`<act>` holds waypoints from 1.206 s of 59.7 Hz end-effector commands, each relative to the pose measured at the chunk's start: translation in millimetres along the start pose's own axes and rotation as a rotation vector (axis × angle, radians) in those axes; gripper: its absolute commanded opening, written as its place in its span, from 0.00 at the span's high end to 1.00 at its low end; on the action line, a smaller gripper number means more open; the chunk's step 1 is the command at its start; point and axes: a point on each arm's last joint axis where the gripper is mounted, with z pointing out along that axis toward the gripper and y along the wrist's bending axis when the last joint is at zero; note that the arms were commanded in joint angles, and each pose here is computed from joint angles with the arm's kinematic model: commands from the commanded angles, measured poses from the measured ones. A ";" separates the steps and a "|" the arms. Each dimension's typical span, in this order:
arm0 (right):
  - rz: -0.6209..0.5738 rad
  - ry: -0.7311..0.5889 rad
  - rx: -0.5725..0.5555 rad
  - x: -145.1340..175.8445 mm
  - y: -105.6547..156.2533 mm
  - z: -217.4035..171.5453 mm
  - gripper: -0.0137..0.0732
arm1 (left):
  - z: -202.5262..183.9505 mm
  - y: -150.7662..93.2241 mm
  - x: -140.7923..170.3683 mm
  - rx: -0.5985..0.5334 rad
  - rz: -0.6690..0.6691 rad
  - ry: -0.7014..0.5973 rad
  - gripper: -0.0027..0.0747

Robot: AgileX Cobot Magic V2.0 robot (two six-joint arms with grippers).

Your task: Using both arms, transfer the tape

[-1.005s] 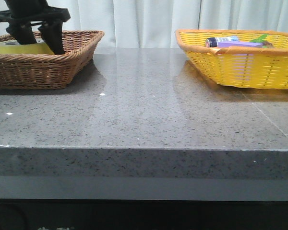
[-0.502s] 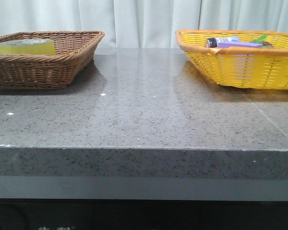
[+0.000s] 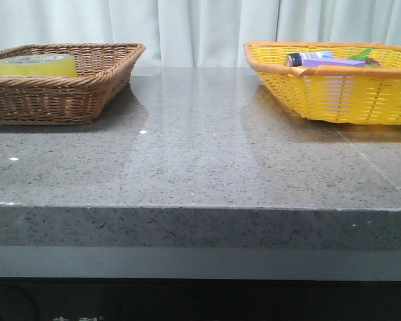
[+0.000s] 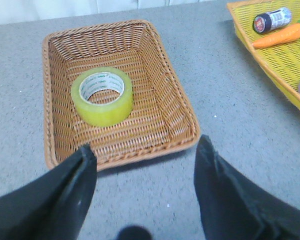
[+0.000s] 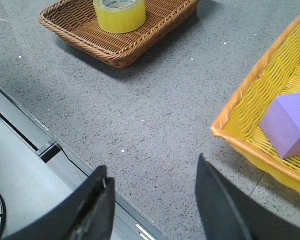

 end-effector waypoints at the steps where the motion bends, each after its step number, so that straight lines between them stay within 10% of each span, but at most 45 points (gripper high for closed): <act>1: 0.007 -0.093 0.002 -11.9 0.7 -6.0 0.38 | -23.3 -4.0 13.0 0.004 -0.012 -0.169 0.42; 45: 0.007 -0.093 0.002 -11.9 0.7 -6.0 0.38 | -9.7 -6.3 57.6 0.025 -0.040 -0.107 0.43; 66: 0.007 -0.093 0.002 -11.9 0.7 -6.0 0.90 | -9.8 -6.2 57.0 0.025 -0.040 -0.114 0.91; 72: 0.007 -0.095 0.003 -12.1 0.7 -6.0 0.92 | -9.7 -7.2 58.2 0.036 -0.048 -0.100 0.99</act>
